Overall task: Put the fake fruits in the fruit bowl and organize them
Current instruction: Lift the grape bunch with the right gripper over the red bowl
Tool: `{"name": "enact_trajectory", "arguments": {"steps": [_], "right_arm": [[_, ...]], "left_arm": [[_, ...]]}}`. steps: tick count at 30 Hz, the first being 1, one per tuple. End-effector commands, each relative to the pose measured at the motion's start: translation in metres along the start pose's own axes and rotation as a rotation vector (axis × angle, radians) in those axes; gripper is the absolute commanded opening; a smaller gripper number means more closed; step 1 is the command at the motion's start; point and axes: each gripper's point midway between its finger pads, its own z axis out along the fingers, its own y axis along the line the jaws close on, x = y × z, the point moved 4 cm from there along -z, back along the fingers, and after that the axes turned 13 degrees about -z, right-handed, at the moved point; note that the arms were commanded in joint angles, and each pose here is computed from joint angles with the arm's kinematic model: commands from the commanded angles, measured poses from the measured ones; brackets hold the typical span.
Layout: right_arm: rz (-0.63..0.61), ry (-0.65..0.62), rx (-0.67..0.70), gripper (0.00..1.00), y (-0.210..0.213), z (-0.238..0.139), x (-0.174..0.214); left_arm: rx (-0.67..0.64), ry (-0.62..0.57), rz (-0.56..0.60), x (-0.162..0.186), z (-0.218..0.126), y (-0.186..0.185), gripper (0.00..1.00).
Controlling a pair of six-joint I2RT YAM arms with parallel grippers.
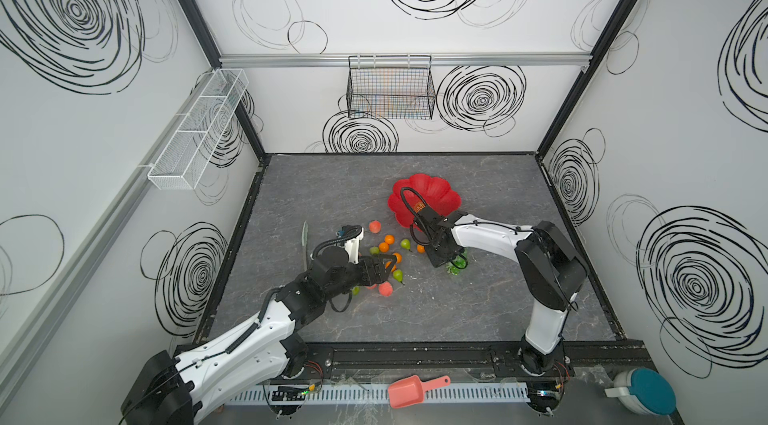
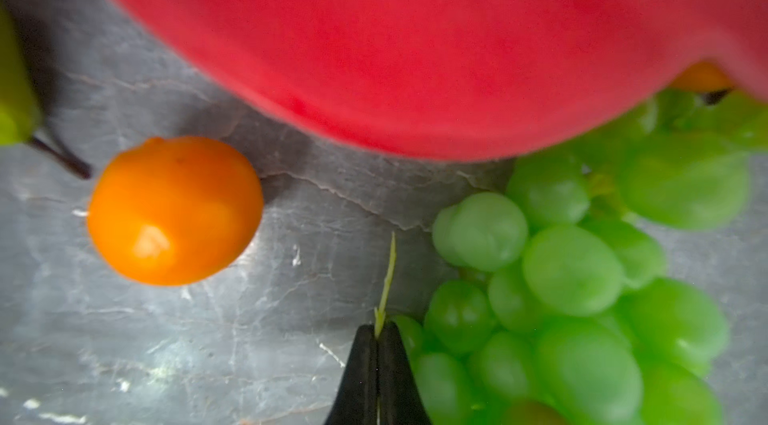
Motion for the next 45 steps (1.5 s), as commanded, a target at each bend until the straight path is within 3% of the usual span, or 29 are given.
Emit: {"name": "enact_trajectory", "arguments": {"steps": [1, 13, 28, 37, 45], "right_arm": [[0.065, -0.079, -0.014, 0.00, -0.012, -0.031, -0.007], [0.243, -0.330, -0.137, 0.00, -0.052, -0.100, -0.018], [0.300, -0.704, -0.097, 0.00, -0.092, -0.208, -0.043], [0.293, -0.793, -0.079, 0.00, -0.104, -0.257, -0.058], [0.280, -0.853, -0.113, 0.00, -0.104, -0.271, -0.086]], "left_arm": [[0.037, -0.035, 0.061, -0.014, 0.001, -0.023, 0.96], [0.061, -0.021, 0.157, -0.026, 0.018, -0.064, 0.96], [0.088, -0.076, 0.236, -0.058, 0.020, -0.112, 0.96], [0.099, -0.119, 0.250, -0.080, 0.016, -0.129, 0.96], [0.098, -0.177, 0.225, -0.113, 0.009, -0.127, 0.96]]}}
